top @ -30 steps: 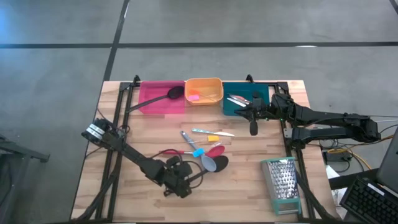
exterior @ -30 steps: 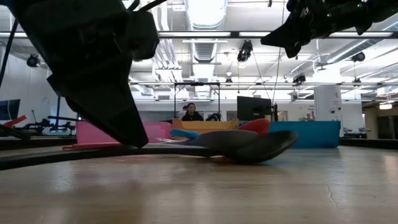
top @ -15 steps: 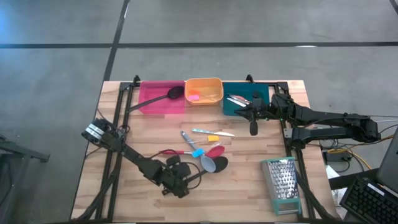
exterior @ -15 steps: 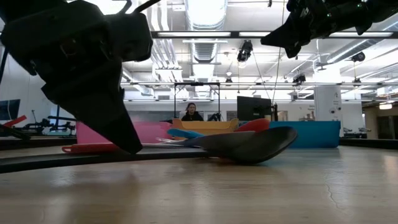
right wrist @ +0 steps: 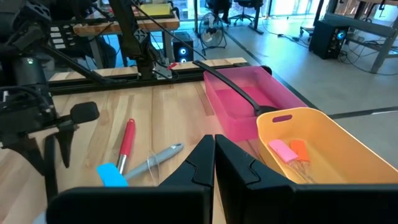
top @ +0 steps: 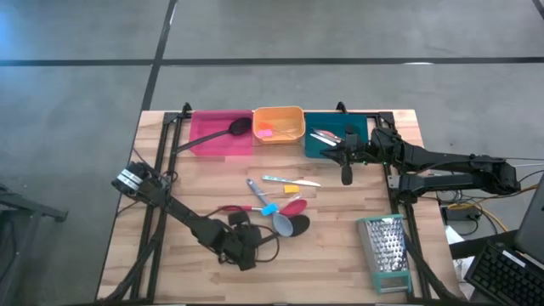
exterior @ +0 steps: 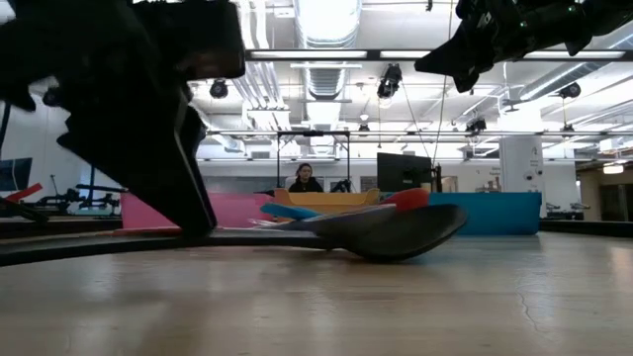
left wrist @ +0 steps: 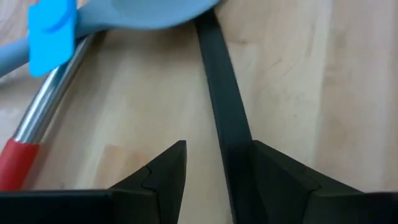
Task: Pick & Place Kitchen Items
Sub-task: Put the black spoon into the red bin
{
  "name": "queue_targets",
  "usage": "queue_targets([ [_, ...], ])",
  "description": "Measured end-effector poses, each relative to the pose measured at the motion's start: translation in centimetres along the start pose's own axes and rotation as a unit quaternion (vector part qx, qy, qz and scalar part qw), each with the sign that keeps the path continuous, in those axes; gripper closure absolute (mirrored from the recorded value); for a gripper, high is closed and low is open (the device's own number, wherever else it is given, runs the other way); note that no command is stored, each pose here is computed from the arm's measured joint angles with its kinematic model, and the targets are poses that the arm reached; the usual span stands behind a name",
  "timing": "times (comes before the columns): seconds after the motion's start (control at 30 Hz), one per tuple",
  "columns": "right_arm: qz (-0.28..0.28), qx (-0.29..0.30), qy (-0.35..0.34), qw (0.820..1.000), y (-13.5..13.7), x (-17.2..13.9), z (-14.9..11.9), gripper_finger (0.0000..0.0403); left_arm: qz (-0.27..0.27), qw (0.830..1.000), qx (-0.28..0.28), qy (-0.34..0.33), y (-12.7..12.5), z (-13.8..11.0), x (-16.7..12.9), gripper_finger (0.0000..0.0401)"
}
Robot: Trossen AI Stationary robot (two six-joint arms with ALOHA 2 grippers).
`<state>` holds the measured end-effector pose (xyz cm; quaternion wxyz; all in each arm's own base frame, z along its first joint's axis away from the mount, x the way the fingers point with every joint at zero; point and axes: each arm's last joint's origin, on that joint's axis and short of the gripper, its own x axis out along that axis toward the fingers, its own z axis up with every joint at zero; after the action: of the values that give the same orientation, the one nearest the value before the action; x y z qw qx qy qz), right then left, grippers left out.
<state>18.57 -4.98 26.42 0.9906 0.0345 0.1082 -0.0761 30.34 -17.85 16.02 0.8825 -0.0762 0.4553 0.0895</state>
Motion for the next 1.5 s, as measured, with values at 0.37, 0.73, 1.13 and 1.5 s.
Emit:
queue_targets([
  [0.37,0.000,0.000,0.000,1.000,0.0,0.0,0.0,0.0394,-0.027,0.999,-0.022,-0.019,-1.0,1.6,-0.9,0.0222],
  [0.73,0.000,0.000,0.001,1.000,0.0,0.0,0.0,0.0394,-0.017,0.998,-0.061,-0.017,-1.3,0.8,-0.8,0.0222],
  [1.13,0.000,0.000,0.001,1.000,0.0,0.0,-0.1,0.0394,0.003,0.996,-0.088,0.017,-0.8,-1.5,1.1,0.0222],
  [1.5,0.000,0.000,0.002,1.000,0.0,0.0,-0.2,0.0394,0.012,1.000,-0.014,0.009,-0.7,-1.6,1.3,0.0276],
])
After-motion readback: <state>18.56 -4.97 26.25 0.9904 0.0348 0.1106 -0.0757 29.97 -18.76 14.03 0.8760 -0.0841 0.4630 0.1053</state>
